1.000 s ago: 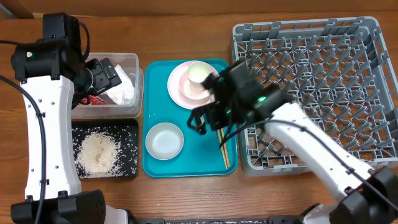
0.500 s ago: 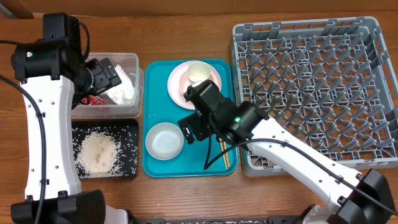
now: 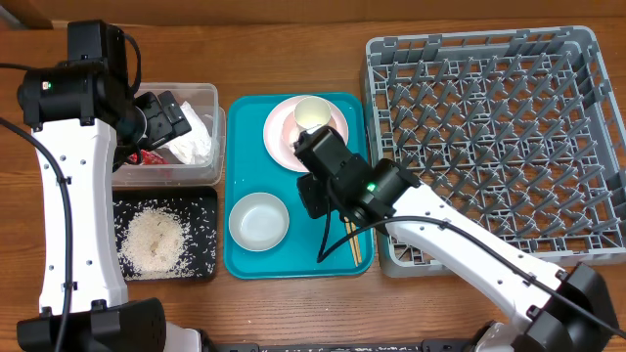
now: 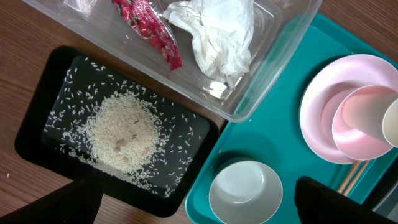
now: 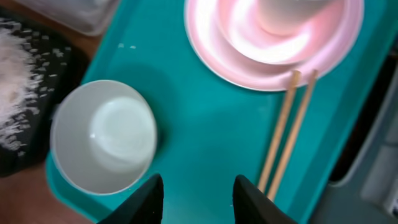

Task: Sort waste into correct bins and load items into the dishwasher
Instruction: 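Close the right gripper on one chopstick and lift it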

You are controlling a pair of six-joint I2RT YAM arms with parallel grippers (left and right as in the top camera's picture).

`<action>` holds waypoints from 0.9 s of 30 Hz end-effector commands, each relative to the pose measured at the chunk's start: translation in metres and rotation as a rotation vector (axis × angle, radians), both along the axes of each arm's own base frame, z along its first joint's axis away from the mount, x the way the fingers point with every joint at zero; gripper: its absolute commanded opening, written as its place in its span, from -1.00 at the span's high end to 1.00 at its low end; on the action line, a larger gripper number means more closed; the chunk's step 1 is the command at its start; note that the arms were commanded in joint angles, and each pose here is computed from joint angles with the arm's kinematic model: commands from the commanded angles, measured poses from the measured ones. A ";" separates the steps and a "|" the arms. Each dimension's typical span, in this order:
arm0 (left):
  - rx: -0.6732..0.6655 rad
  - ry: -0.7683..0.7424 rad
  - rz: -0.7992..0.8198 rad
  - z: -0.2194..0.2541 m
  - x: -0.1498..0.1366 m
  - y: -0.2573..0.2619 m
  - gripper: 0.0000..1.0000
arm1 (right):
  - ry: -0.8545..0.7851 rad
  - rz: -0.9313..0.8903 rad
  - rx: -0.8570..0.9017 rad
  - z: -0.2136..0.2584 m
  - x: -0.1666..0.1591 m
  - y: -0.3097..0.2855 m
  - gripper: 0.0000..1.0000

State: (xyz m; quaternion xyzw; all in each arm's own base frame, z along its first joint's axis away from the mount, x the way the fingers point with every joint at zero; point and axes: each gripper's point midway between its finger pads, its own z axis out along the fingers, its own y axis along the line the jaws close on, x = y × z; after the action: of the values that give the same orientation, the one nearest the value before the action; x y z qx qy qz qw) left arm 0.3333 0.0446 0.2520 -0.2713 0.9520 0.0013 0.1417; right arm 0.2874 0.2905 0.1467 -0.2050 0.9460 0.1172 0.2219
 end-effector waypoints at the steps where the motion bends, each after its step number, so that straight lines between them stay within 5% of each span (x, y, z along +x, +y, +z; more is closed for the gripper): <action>1: 0.012 0.004 -0.008 0.000 0.000 0.003 -1.00 | -0.032 -0.107 -0.054 -0.006 0.012 -0.011 0.24; 14: 0.012 0.004 -0.008 0.000 0.000 0.003 -1.00 | 0.046 -0.165 -0.177 -0.068 0.019 -0.015 0.35; 27: 0.012 0.004 -0.008 0.000 0.000 0.003 -1.00 | 0.041 -0.202 -0.203 -0.078 0.027 -0.028 0.35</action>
State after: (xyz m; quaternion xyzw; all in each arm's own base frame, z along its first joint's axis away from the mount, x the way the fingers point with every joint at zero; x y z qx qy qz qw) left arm 0.3333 0.0445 0.2520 -0.2713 0.9520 0.0011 0.1417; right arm 0.3084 0.2702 0.0707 -0.1399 0.9734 0.0156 0.1807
